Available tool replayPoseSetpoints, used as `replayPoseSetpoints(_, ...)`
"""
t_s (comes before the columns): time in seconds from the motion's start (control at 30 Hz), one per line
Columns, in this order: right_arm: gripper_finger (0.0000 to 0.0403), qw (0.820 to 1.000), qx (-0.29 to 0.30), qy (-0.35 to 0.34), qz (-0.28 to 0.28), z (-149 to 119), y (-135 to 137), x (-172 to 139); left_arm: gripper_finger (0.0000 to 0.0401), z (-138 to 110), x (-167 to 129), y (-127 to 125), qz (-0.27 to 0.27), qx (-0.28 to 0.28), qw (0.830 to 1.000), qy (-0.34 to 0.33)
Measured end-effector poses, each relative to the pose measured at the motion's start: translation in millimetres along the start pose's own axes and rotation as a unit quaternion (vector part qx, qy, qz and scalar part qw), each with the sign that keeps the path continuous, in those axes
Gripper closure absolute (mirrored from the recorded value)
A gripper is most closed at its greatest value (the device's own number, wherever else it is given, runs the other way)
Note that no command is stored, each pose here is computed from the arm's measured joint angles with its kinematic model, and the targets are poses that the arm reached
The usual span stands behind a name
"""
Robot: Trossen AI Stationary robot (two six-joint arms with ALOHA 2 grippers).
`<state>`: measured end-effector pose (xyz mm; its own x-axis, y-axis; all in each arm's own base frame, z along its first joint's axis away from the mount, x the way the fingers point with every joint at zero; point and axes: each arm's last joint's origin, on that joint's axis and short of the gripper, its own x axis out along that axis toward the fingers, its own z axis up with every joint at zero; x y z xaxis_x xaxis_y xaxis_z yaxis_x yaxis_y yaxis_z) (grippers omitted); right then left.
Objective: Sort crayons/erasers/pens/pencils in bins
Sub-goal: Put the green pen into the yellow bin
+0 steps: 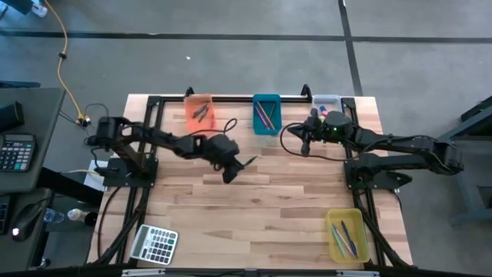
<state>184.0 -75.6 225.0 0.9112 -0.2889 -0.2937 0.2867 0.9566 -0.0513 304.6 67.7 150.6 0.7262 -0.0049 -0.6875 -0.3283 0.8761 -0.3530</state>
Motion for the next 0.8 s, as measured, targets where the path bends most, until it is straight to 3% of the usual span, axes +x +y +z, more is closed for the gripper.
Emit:
replayPoseSetpoints(0.2,0.0403,0.997,0.039,-0.011,0.069,-1.0,7.9,13.6,0.0387,-12.5,-3.2,-5.5,-0.069,-0.024,0.987,-0.14)
replayPoseSetpoints(0.37,0.0403,0.988,0.092,-0.017,0.124,-6.0,24.0,34.7,0.0387,-3.3,-9.3,-8.6,-0.086,-0.007,0.972,-0.219)
replayPoseSetpoints(0.53,0.0398,0.976,0.122,-0.067,0.169,-2.1,39.6,48.0,0.0387,6.6,-15.0,-4.4,-0.088,0.013,0.96,-0.266)
replayPoseSetpoints(0.67,0.0368,0.965,0.149,-0.102,0.188,3.8,45.3,49.6,0.0387,12.4,-18.7,2.6,-0.084,0.027,0.954,-0.288)
replayPoseSetpoints(0.8,0.0312,0.961,0.167,-0.107,0.194,5.4,46.8,49.1,0.0387,18.5,-23.7,5.1,-0.106,0.044,0.943,-0.313)
